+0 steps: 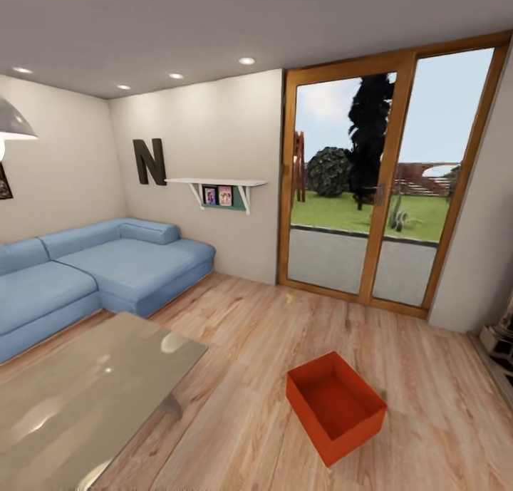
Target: Move the two storage containers from the living room to the garage. In the garage, place one container on the floor and stack the other container on top of it (either order is fine).
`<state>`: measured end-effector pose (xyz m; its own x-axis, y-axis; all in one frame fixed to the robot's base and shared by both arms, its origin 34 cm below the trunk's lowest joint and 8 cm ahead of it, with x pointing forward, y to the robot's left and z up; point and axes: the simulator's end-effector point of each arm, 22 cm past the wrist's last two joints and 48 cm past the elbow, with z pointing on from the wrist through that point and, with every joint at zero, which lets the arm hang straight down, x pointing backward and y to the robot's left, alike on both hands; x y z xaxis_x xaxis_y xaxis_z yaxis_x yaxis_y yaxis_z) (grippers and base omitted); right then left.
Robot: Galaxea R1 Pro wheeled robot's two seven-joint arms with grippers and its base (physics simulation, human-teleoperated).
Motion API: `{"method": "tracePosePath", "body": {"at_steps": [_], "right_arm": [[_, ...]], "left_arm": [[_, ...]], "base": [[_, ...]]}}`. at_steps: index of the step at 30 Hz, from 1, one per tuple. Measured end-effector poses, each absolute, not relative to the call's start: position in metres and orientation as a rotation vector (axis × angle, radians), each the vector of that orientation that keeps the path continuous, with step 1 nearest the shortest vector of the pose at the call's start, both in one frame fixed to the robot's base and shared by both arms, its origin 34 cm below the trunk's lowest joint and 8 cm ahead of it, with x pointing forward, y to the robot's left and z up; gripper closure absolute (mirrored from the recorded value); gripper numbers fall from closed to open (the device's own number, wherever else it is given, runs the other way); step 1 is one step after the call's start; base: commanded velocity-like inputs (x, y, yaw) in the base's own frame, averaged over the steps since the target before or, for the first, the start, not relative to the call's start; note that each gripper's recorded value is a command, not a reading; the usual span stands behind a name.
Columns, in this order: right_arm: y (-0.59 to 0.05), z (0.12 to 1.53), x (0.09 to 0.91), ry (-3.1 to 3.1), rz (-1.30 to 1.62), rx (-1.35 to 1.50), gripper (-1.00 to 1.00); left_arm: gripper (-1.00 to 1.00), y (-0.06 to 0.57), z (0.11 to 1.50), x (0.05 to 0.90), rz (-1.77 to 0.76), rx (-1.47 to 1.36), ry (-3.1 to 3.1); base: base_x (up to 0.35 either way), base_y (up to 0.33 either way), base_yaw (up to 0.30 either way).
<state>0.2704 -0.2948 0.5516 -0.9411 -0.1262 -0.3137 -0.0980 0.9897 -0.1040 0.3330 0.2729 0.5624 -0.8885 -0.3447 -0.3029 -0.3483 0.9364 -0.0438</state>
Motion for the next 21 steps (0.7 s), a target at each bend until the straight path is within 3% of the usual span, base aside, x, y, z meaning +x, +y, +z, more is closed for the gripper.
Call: {"method": "tracePosePath", "body": {"at_steps": [11,21], "right_arm": [[-0.2947,0.5516,0.2704,2.809,-0.124,-0.162,-1.0],[-0.2946,0.5519,0.2707,2.807,-0.122,-0.156,-1.0]], "left_arm": [[-1.0,0.273,0.5624,0.333,0.017,-0.511,2.784],[-1.0,0.2733,0.5626,0.3327,0.016,-0.51,2.785]], "base": [[0.001,0.0,0.265],[0.222,0.0,0.046]]}}
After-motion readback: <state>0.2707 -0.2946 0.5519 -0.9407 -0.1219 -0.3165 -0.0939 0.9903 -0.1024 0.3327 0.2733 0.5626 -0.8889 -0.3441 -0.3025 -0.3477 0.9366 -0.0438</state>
